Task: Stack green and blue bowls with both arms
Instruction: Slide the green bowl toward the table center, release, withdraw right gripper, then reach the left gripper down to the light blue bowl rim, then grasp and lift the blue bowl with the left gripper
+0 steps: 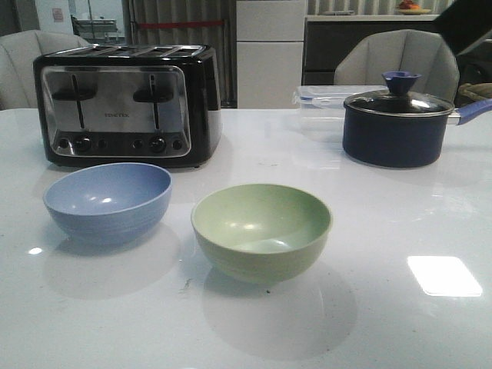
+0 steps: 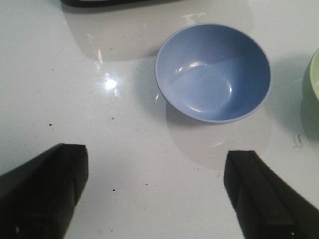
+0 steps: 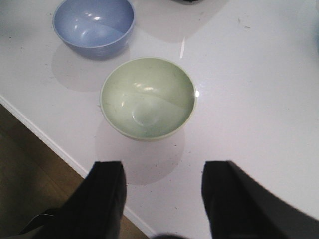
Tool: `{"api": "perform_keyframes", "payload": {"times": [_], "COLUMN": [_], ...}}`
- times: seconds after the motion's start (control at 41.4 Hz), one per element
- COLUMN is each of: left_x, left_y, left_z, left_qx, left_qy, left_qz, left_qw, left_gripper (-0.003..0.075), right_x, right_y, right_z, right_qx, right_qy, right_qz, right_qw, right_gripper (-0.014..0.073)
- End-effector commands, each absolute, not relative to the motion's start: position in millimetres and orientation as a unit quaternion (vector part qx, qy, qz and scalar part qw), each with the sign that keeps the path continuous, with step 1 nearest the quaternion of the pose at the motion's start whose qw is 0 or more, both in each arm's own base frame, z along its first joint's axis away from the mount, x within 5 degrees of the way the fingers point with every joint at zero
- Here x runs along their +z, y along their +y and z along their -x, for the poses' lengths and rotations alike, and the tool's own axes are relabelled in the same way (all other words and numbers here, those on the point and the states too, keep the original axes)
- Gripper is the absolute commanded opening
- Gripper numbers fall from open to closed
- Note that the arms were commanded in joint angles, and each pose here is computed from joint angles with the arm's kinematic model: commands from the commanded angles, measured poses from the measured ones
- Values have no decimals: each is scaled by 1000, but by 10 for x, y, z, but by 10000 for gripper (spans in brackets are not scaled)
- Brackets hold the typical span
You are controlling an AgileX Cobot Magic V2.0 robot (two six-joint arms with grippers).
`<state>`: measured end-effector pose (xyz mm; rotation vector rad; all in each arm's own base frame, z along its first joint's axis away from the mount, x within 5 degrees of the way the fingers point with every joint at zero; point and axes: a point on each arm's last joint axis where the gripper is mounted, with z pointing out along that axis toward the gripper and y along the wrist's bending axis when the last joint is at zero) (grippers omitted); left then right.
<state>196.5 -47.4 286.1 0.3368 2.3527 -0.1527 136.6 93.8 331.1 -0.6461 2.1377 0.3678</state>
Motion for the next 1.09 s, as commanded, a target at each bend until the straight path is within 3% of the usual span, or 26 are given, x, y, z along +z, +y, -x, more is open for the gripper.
{"api": "perform_keyframes", "payload": {"times": [0.0,0.556,0.798,1.064], "left_x": [2966,2306,2107,2106], "left_y": [-549,-850,-888,-890], "left_z": [-2211,-3429,-3598,-3580], "left_qx": [-71,-88,-86,-88], "left_qy": [906,949,956,959], "left_qz": [-121,-96,-96,-96], "left_qw": [400,285,263,254], "left_gripper": [626,596,372,120], "right_x": [3462,3468,3468,3468], "right_y": [906,900,900,900], "right_z": [-1326,-1317,-1317,-1317], "right_qx": [155,156,156,156], "right_qy": [828,827,827,827], "right_qz": [256,256,256,256], "right_qw": [474,476,476,476], "right_gripper": [463,463,463,463]}}
